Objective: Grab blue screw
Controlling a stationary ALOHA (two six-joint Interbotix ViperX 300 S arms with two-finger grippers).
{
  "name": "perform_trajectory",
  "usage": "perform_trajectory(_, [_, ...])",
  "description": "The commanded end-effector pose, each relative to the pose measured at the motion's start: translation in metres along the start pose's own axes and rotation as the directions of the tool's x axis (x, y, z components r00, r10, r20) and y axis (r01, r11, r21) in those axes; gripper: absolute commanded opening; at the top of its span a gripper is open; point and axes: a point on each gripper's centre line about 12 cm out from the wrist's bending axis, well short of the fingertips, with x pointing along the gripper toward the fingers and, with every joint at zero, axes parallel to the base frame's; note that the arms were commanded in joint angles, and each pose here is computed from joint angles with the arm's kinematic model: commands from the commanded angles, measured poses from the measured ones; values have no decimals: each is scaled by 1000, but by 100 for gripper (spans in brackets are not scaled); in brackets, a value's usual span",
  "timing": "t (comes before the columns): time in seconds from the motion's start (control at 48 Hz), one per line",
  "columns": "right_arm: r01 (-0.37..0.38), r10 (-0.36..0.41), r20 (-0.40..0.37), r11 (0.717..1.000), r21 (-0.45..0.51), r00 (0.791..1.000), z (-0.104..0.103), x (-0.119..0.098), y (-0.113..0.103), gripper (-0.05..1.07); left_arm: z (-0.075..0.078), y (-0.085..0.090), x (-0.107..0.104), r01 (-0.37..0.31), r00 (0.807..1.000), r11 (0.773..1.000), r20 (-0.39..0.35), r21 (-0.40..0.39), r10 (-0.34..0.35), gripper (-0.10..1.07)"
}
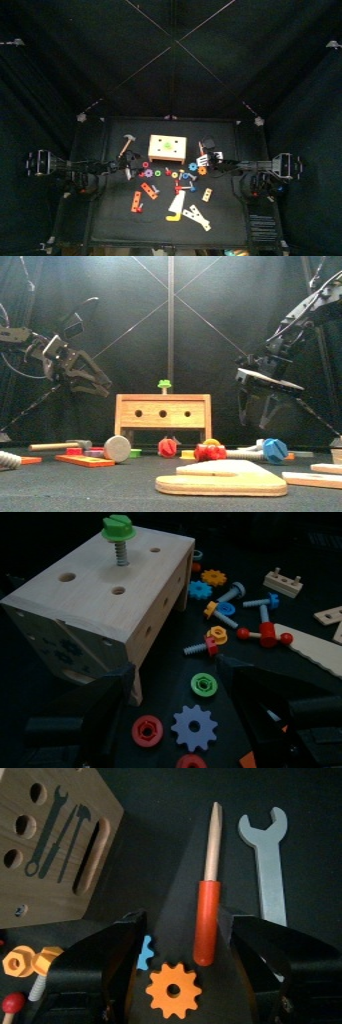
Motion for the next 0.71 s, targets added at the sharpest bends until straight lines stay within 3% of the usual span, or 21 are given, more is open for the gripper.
perform_trajectory(0.0, [-50, 50, 41, 999, 17, 998, 12, -16, 7, 91, 5, 0, 1, 1, 1000, 1000, 18, 0, -1, 98])
perform_trajectory(0.208, [-130, 131, 50, 991, -13, 990, 5, -38, 17, 91, 5, -2, 1, 9, 1000, 1000, 20, 1, -9, 98])
perform_trajectory(0.688, [-256, 249, -75, 960, -109, 966, -49, -65, 45, 91, 5, -3, 1, 10, 1000, 1000, 18, 3, -10, 98])
